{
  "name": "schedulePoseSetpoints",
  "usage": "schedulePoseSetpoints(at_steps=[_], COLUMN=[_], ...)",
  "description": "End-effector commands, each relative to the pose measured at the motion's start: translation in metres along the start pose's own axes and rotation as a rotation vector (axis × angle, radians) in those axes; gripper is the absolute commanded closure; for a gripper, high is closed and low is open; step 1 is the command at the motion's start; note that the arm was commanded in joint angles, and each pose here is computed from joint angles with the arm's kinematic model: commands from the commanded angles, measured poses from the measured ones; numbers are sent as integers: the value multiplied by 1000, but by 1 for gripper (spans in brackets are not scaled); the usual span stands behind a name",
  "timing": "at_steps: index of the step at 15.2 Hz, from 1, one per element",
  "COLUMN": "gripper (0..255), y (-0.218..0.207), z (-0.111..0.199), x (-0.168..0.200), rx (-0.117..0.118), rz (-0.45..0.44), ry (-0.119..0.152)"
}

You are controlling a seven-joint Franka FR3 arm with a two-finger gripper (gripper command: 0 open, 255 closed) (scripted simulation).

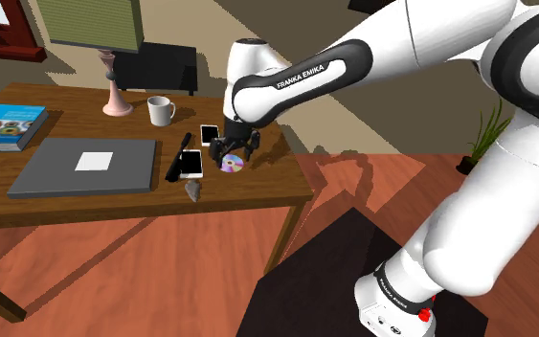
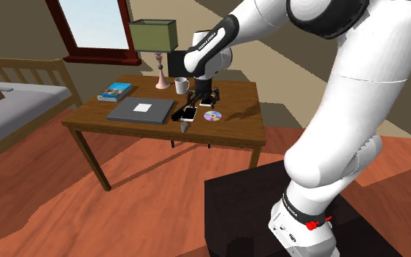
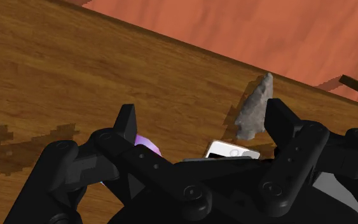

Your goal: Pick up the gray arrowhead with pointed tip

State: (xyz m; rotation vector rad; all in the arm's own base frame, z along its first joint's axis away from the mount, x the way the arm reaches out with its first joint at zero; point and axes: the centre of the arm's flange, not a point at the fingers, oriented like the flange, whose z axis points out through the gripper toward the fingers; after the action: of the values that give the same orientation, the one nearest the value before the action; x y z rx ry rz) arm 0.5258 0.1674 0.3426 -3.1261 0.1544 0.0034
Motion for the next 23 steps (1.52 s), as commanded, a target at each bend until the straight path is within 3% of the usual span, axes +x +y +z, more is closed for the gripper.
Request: schedulePoseSetpoints(at_steps=[1, 11, 21, 22, 23], gripper=[0, 0, 0, 255, 255], y=[-16, -89, -89, -89, -89], z=[20, 109, 150, 150, 150], x=[12, 79, 80, 81, 81], rx=[0, -5, -5, -5, -5], rz=[3, 16, 16, 16, 16], ry=[-3, -19, -19, -19, -19])
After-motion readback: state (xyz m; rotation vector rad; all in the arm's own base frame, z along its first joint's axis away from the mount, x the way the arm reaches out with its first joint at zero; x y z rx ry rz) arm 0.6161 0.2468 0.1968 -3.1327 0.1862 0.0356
